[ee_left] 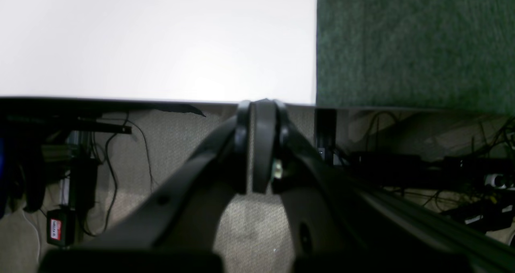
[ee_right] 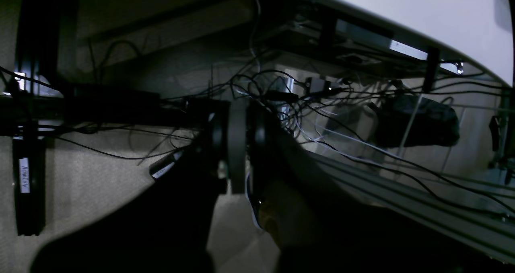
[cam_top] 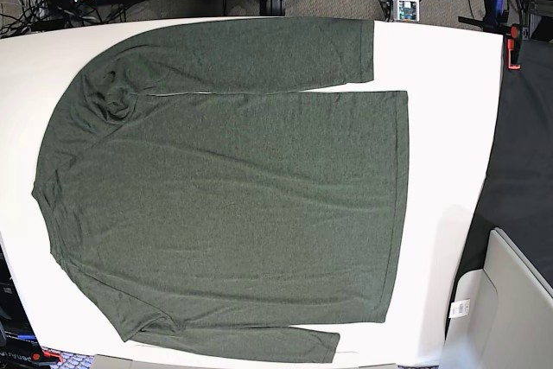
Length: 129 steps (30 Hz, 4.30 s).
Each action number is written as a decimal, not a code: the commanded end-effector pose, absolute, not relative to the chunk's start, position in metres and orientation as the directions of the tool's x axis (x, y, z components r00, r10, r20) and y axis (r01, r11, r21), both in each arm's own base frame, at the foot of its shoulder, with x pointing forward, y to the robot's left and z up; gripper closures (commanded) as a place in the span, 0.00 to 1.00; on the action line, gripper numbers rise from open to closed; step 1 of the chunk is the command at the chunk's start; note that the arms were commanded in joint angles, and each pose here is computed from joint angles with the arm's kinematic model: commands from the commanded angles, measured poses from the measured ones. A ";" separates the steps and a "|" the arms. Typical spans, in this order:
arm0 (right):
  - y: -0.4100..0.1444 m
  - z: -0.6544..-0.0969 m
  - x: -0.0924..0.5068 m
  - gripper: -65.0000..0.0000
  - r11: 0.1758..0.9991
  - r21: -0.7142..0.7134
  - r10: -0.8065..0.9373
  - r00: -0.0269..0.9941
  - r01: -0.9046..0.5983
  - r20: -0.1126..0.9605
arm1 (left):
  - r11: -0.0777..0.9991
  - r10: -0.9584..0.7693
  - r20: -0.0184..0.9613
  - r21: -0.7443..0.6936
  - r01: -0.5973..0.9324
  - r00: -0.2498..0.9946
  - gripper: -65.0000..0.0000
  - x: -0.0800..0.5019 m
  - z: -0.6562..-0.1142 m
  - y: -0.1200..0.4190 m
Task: Fold the T-shirt properly
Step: 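Move the left gripper down to the shoulder corner of the green shirt, then move the right gripper to the sleeve-shoulder edge and grasp it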
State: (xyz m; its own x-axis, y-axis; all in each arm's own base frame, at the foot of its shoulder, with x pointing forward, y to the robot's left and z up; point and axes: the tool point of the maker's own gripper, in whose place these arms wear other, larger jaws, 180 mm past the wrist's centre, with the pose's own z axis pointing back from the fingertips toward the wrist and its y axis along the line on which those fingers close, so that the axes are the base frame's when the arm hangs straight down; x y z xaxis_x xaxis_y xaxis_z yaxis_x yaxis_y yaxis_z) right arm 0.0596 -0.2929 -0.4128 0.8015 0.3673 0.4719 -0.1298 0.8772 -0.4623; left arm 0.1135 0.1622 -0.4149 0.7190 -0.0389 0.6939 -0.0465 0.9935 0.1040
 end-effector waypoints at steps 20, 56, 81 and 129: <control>-0.293 -0.400 0.070 0.99 0.869 -0.479 0.388 0.773 -0.125 0.502 | 0.994 -0.104 0.644 0.032 0.108 0.758 0.86 0.115 -0.403 0.115; -0.292 -0.401 0.069 0.99 0.871 -0.475 0.382 0.776 -0.121 0.502 | 0.993 0.101 0.699 -0.117 -0.026 0.708 0.69 0.156 -0.384 0.127; -0.292 -0.400 0.074 0.99 0.872 -0.476 0.380 0.769 -0.113 0.513 | 0.984 0.126 0.542 -0.175 -0.035 0.831 0.69 0.140 -0.422 0.101; -0.270 -0.354 0.186 0.57 0.990 -0.101 0.006 0.701 0.094 0.714 | 0.985 0.123 0.574 -0.169 -0.030 0.809 1.00 0.146 -0.410 0.104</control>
State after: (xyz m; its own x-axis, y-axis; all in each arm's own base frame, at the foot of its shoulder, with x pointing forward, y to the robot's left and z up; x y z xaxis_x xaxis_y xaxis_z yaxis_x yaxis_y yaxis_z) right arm 0.1801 -0.2635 -0.3648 0.7271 -0.0110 0.6865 0.0905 0.9927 -0.0799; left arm 0.1502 0.1040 -0.4108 0.8021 0.1293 0.5830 -0.0337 0.9845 -0.1720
